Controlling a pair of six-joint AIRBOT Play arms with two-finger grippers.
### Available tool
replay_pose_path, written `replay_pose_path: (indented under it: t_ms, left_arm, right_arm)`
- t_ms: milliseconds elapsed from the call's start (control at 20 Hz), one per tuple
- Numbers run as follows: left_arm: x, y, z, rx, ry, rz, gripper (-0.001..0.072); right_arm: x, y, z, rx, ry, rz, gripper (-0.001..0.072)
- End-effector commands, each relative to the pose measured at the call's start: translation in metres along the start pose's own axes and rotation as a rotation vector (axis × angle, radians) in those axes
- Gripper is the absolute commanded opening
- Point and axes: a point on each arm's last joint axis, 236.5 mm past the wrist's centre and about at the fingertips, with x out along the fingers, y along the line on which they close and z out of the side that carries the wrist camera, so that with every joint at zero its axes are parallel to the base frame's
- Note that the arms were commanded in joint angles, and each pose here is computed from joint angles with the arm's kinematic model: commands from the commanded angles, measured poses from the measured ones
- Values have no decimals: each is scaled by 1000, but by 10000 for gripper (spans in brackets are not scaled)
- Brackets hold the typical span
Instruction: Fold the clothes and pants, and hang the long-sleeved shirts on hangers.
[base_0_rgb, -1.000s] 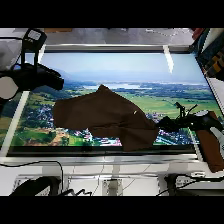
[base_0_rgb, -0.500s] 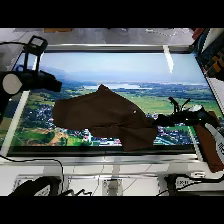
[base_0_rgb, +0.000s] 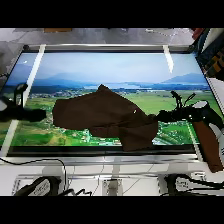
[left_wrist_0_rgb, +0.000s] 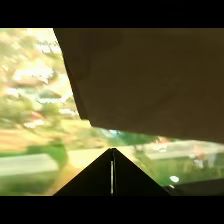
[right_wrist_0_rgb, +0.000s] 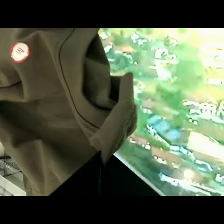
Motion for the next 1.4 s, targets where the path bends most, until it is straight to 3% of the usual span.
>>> replay_pose_path:
  t_ms: [0, 50, 100, 150, 300, 650, 800, 850, 950, 1000, 1200, 1350]
  left_arm:
    - [24, 8, -34, -109, -27, -130, 19]
    - [30, 15, -41, -130, -34, -118, 137]
    - [34, 22, -43, -146, -49, -102, 377]
    - [39, 29, -43, -155, -66, -78, 482]
    - [56, 36, -41, -179, -78, -62, 482]
    - [99, 1, -19, -110, -153, -294, 483]
    - [106, -8, -23, -54, -133, -310, 476]
    - [107, -13, -23, -31, -130, -316, 417]
    - [110, -25, -23, 0, -116, -330, 196]
    - [111, -33, -23, 12, -114, -341, 22]
    - [79, -69, 30, 17, -238, -465, 13]
    - [-7, -85, 113, 81, -480, -483, 12]
  right_arm:
    - [-1, 1, 1, 0, -3, 1, 13]
    - [-1, 1, 1, 0, -3, 1, 13]
    - [-1, 2, 1, 0, -4, 2, 13]
    - [-1, 2, 1, 0, -4, 2, 13]
    - [-1, 2, 1, 0, -4, 2, 13]
    - [-1, 2, 1, 0, -4, 2, 13]
    - [-1, 3, 2, 3, -7, 6, 13]
    - [-1, 4, 2, 5, -10, 10, 13]
    - [-1, 6, 4, 11, -18, 22, 13]
    - [-1, 8, 5, 13, -20, 27, 13]
    - [-17, 21, 21, -33, -59, 36, 13]
    - [-62, 50, 59, -154, -178, 10, 12]
